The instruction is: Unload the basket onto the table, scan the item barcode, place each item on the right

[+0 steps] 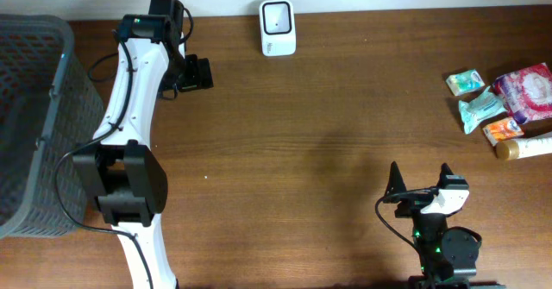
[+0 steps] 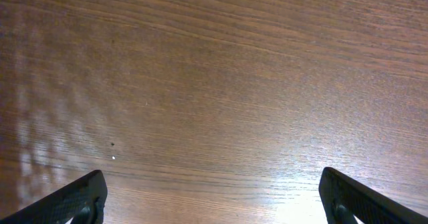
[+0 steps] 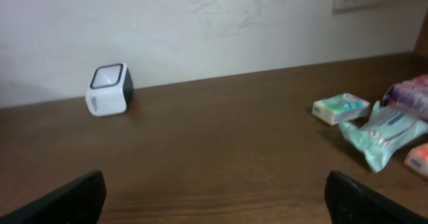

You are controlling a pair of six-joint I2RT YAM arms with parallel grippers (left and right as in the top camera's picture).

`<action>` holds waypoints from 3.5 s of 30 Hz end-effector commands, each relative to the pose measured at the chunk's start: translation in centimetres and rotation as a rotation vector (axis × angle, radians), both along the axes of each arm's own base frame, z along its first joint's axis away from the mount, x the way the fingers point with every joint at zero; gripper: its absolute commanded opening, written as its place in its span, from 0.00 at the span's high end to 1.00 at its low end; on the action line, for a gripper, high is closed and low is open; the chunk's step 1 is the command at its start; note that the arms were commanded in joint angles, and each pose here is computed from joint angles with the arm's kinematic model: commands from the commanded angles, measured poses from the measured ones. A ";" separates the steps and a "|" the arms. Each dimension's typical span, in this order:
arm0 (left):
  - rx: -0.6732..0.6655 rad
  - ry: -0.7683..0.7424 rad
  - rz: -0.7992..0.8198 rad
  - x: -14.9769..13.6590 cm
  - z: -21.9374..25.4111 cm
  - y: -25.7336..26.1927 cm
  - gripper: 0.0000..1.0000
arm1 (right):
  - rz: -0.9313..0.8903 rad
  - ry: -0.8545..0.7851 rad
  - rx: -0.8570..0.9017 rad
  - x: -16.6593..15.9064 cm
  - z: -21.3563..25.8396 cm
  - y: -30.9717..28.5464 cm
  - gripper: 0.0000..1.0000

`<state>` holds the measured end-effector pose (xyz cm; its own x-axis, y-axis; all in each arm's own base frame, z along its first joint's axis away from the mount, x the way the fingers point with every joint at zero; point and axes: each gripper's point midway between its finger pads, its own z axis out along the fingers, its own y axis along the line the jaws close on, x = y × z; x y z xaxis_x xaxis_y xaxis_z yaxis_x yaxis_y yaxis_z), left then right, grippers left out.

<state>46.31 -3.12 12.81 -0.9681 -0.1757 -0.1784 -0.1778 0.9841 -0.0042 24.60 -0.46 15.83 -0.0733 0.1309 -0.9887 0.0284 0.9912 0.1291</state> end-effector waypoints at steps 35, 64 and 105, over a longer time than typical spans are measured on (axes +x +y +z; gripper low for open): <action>-0.031 -0.499 -0.149 -22.1 2.2 0.2 0.01 | 0.025 0.004 -0.061 0.0 -0.3 0.4 0.02; 0.084 -1.307 -0.110 -21.7 2.7 3.2 0.01 | 0.025 0.004 -0.061 0.0 -0.3 0.4 0.02; 0.114 -1.308 -0.147 -21.7 2.8 3.1 0.01 | 0.018 0.008 -0.226 0.0 -0.3 0.1 0.02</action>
